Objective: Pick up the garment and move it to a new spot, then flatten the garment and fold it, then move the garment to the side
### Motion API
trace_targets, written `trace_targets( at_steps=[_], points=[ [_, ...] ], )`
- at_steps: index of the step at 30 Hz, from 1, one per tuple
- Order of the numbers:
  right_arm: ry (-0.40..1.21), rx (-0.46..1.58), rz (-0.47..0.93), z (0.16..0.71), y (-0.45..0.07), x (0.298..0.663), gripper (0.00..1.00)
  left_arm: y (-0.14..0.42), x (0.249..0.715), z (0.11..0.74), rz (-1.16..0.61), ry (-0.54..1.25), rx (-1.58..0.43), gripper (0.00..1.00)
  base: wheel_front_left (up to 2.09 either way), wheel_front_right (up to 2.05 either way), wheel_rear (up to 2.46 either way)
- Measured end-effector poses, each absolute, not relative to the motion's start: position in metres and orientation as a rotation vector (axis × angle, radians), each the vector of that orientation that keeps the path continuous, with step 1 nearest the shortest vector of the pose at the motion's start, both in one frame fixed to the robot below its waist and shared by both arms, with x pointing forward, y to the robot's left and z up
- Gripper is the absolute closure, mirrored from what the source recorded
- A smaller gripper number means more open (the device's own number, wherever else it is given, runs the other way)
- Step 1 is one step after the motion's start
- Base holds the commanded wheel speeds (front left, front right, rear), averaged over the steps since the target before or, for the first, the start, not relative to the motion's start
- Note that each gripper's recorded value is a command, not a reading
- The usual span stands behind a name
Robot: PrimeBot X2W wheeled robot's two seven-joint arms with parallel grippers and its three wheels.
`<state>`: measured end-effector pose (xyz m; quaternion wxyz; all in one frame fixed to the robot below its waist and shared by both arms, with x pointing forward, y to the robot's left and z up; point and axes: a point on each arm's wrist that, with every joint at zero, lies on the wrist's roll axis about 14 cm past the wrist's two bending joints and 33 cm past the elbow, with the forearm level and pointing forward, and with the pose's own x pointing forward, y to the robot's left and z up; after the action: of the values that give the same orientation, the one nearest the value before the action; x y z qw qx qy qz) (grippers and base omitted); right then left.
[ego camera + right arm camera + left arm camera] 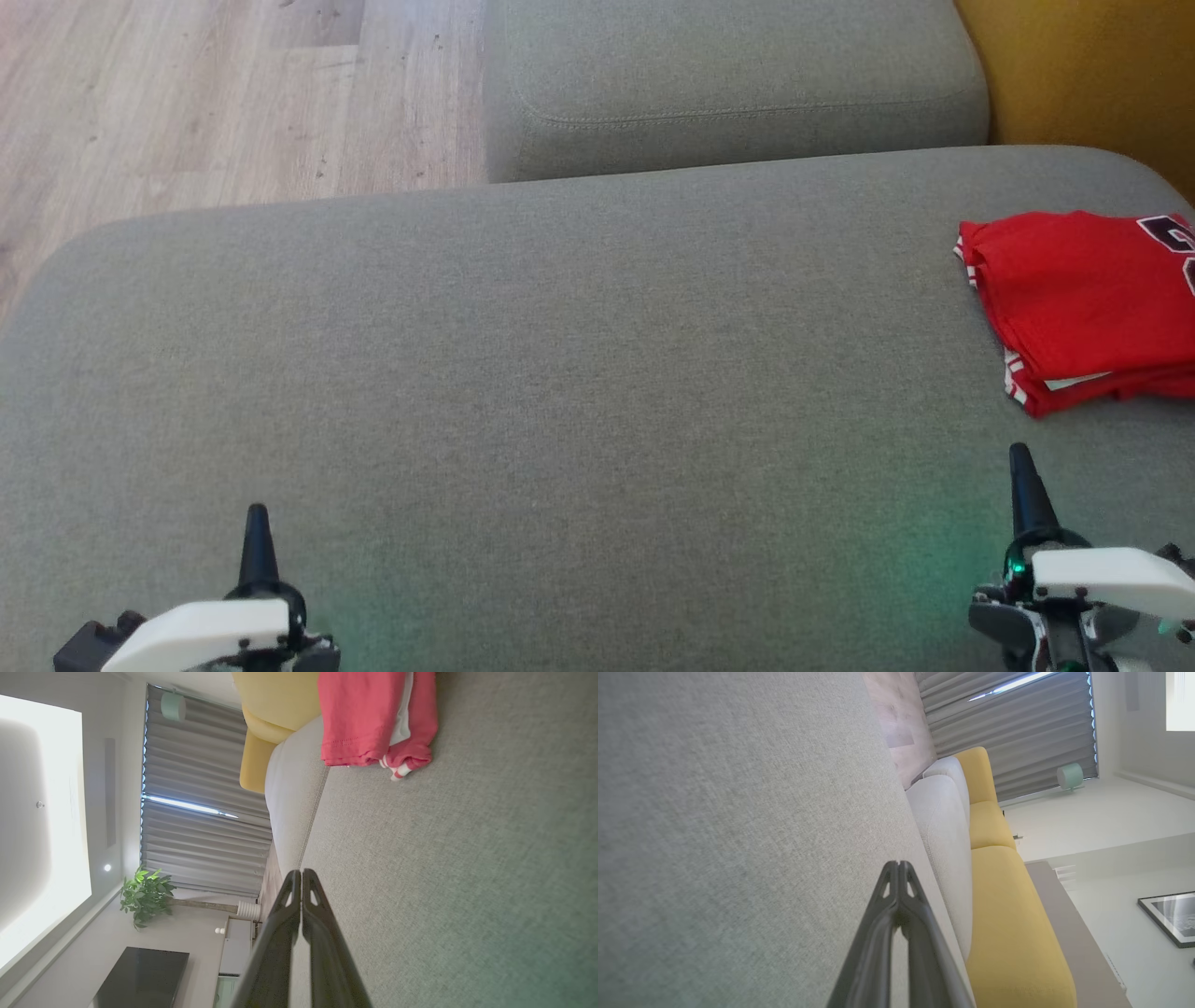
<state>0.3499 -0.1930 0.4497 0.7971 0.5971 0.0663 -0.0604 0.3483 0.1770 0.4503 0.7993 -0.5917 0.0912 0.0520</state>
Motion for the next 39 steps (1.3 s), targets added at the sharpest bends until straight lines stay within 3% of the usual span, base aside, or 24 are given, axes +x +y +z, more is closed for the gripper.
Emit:
trace_targets(
  at_steps=[25,39],
  points=[
    [0.053,1.581,-0.1,0.475,-0.204,0.373,1.0,0.187,0.374,0.476,0.052,0.099,-1.573,1.0,0.0,0.0,0.0],
    [0.05,1.584,-0.102,0.475,-0.206,0.373,1.0,0.188,0.375,0.478,0.052,0.09,-1.579,1.0,0.0,0.0,0.0]
  ],
)
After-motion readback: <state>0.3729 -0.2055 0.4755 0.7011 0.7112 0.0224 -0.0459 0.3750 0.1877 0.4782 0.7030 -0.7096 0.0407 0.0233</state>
